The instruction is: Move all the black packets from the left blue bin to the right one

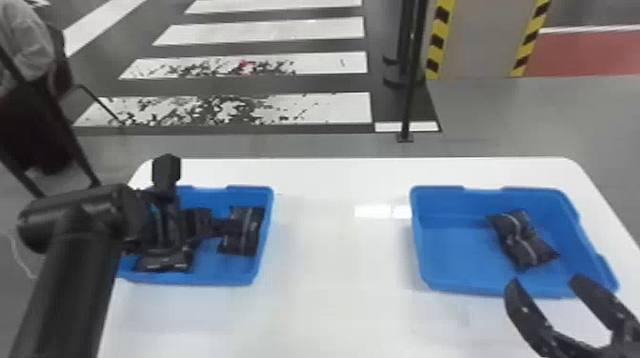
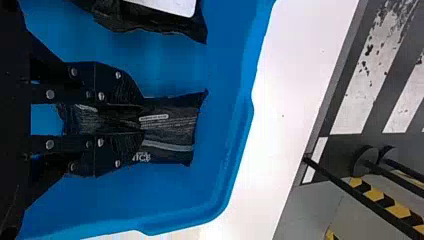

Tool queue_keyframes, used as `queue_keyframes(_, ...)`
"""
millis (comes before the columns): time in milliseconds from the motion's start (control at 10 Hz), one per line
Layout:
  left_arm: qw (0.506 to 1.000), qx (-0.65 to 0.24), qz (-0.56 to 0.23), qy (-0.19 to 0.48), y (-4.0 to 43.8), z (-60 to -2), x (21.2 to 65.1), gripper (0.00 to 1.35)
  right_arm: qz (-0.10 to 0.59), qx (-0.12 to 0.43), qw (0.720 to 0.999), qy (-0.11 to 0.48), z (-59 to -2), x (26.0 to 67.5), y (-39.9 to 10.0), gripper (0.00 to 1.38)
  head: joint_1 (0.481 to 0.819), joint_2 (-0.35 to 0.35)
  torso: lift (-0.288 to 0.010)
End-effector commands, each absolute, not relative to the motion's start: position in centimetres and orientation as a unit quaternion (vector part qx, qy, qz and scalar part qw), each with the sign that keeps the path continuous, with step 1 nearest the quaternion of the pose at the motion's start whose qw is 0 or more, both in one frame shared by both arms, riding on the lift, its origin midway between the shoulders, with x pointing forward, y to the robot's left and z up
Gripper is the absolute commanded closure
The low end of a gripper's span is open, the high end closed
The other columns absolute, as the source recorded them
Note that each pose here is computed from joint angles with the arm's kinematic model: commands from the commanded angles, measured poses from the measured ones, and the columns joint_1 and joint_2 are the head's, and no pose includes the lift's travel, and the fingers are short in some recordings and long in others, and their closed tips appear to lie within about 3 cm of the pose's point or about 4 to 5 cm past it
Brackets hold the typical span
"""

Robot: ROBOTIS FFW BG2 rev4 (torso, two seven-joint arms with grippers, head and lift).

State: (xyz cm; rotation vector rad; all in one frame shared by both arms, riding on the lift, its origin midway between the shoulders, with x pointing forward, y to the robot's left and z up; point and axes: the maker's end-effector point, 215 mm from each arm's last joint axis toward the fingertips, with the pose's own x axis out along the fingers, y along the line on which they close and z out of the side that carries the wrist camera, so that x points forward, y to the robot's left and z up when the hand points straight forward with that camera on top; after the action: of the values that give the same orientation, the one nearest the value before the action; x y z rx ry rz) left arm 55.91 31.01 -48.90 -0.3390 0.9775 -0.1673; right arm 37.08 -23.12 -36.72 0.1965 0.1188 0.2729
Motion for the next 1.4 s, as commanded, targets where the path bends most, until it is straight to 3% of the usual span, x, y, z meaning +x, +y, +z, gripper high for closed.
queue_keyframes(0,0.864,-0.14,-0.085,0.476,30.8,-49.5,55.5,1.21,0.135,0.103,0.984,0.061,-36.9,37.0,-23.1,0.13,0.695,0.095,-0.121)
queue_keyframes(300,0.874,-0.126,-0.122,0.453,30.5,-48.8,55.6,1.21,0.136,0.113,0.982,0.063,-36.8,36.7,-23.1,0.13,0.695,0.089,-0.121)
queue_keyframes(700,0.912,-0.116,-0.151,0.363,30.3,-41.7,50.7,1.21,0.147,0.12,0.98,0.064,-36.5,36.7,-22.5,0.13,0.695,0.089,-0.121)
queue_keyframes(1000,0.913,-0.118,-0.234,0.313,24.3,-37.6,47.6,1.21,0.191,0.142,0.969,0.069,-37.1,37.6,-20.6,0.13,0.695,0.089,-0.121)
queue_keyframes(1300,0.895,-0.139,-0.312,0.288,16.5,-35.6,45.8,1.21,0.214,0.174,0.958,0.08,-36.6,39.1,-19.1,0.13,0.695,0.016,-0.121)
